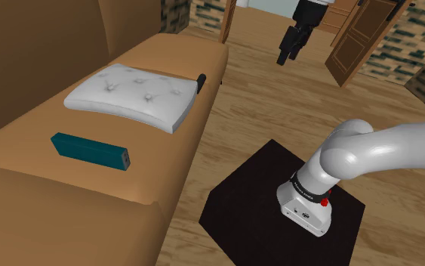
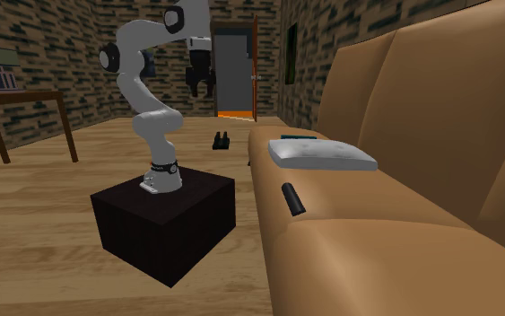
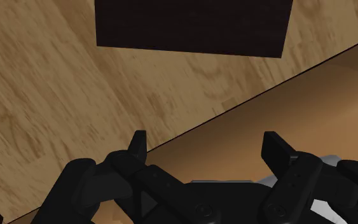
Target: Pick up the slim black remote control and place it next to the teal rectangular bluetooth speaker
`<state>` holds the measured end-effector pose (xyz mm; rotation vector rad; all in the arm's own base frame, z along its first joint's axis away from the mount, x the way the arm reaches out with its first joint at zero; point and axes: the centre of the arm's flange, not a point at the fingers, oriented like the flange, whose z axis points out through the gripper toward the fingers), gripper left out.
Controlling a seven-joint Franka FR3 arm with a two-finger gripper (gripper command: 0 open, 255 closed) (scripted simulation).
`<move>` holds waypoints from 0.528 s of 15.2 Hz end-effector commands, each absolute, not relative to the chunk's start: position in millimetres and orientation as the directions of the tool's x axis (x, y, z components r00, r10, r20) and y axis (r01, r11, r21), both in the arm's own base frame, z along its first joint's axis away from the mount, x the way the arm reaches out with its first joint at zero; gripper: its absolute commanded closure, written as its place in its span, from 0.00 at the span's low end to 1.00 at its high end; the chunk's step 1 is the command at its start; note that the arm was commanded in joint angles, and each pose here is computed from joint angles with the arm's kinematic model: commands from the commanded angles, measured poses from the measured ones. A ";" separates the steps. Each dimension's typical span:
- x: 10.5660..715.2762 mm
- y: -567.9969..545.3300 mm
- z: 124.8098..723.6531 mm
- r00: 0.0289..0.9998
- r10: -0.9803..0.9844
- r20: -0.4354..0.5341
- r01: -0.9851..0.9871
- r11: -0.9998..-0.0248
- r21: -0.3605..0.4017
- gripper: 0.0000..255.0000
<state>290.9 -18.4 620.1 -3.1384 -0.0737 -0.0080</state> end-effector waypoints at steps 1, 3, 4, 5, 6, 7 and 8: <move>290.9 -18.4 620.1 0.999 0.047 0.005 0.047 -0.999 -0.002 0.00; 310.3 -15.8 604.3 1.000 -0.006 0.013 -0.006 -1.000 -0.016 0.00; 320.1 -14.8 596.4 0.999 -0.032 0.017 -0.032 -0.999 -0.022 0.00; 329.9 -14.0 588.6 0.998 -0.059 0.020 -0.058 -0.998 -0.029 0.00; 339.8 -13.4 580.8 0.996 -0.085 0.023 -0.084 -0.996 -0.036 0.00; 349.7 -13.0 573.1 0.993 -0.112 0.026 -0.110 -0.993 -0.043 0.00; 359.7 -12.8 565.4 0.990 -0.138 0.029 -0.136 -0.989 -0.050 0.00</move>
